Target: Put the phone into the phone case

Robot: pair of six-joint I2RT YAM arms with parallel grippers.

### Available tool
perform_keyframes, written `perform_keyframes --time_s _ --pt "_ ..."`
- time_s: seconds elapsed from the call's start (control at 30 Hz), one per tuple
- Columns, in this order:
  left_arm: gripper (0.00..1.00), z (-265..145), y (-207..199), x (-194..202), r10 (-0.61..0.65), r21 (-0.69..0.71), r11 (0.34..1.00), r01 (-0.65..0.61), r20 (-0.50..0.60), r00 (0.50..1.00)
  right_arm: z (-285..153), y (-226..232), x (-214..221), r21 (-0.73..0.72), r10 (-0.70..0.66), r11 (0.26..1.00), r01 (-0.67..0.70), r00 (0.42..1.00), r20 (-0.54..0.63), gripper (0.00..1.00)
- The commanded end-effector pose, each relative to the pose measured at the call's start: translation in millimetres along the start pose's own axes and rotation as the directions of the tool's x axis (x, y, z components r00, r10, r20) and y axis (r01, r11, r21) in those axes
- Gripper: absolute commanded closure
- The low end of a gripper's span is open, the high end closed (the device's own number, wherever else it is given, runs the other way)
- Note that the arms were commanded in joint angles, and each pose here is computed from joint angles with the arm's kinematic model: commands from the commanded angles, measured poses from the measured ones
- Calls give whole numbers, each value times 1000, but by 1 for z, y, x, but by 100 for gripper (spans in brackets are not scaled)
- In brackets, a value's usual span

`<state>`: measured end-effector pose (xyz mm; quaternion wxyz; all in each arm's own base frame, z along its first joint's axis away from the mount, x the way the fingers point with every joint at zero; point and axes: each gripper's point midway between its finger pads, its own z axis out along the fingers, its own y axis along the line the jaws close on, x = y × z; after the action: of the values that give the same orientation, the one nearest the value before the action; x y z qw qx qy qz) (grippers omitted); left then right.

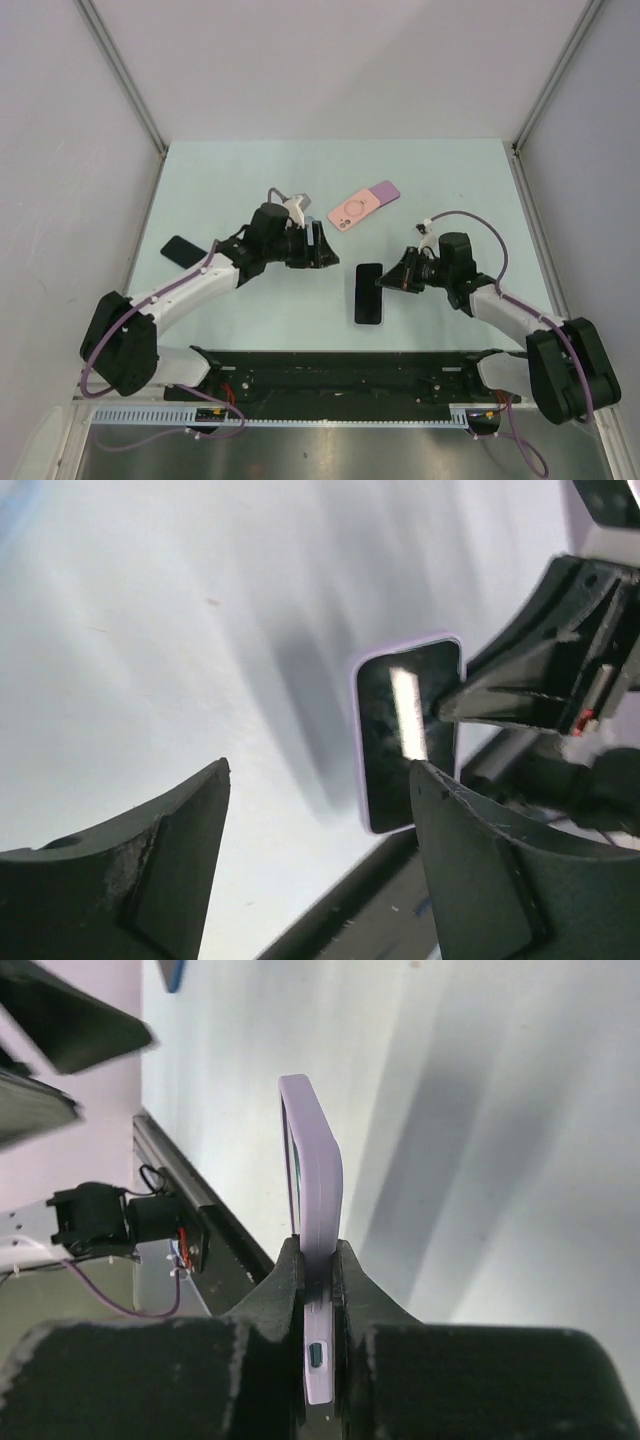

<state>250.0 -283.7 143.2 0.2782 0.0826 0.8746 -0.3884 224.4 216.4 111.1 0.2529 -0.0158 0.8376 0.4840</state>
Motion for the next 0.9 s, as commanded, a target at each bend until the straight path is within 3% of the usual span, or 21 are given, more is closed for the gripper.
perform_keyframes --time_s 0.0,0.2,0.53,0.73,0.87 --pt "23 -21 49 -33 101 -277 956 -93 15 995 7 -15 -21 40 -4 999 3 1000 15 100" --pt "22 -33 68 -61 103 -344 934 -92 15 995 16 -54 -28 138 91 986 -91 996 5 94" --pt "23 -26 108 -93 67 -449 892 -49 25 997 13 -79 -29 230 124 966 -120 992 -1 80" --pt "25 -15 131 -105 70 -448 889 -95 -71 995 4 -85 -31 296 133 946 -130 991 12 61" --pt "26 -6 145 -116 118 -477 862 -172 -141 983 0 -77 -33 290 133 948 -135 991 26 55"
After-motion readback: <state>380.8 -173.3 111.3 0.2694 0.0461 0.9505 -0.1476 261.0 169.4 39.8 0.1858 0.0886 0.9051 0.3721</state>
